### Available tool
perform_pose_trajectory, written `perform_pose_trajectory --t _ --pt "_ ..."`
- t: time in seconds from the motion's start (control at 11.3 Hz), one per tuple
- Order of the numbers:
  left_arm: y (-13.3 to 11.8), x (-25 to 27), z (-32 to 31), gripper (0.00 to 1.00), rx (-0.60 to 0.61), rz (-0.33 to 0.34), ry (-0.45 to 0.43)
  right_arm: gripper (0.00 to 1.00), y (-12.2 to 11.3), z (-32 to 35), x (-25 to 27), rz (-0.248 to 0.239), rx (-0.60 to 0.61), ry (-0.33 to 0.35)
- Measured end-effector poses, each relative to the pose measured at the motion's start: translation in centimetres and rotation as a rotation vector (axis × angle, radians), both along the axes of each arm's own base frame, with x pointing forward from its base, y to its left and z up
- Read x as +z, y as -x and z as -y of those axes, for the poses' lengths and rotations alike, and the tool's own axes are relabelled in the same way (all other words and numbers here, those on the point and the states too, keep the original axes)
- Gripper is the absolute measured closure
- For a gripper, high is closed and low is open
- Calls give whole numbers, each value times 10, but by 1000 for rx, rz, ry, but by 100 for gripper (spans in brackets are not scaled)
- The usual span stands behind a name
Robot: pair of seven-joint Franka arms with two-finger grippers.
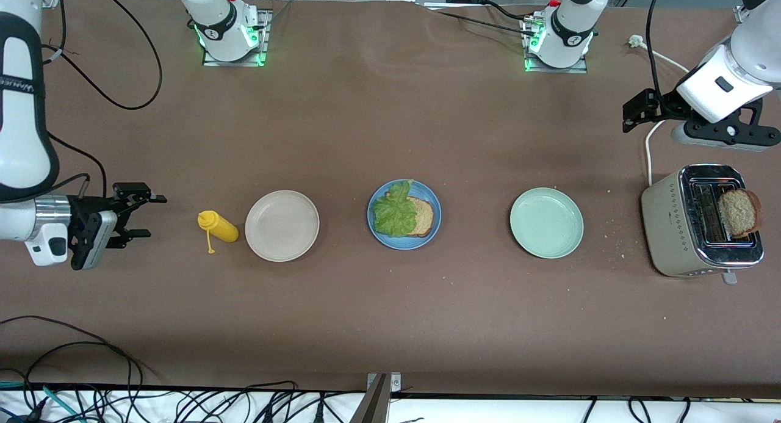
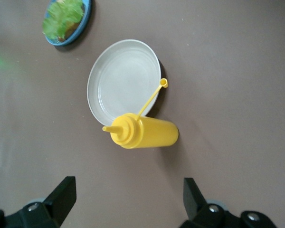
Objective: Make sandwich in blue plate with both arms
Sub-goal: 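Grasp the yellow squeeze bottle with the right gripper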
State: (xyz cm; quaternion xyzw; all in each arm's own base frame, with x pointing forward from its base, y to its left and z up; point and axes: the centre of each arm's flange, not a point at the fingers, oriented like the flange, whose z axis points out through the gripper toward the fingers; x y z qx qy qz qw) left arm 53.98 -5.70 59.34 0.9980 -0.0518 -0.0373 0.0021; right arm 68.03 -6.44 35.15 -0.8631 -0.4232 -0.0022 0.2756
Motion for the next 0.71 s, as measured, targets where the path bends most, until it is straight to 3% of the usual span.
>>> perform_pose_trajectory --t 0.26,0.71 --pt "0 0 1 0 -1 -1 0 0 0 31 -36 86 70 -175" --pt "0 -1 1 0 -2 -2 0 0 13 65 -150 335 248 -515"
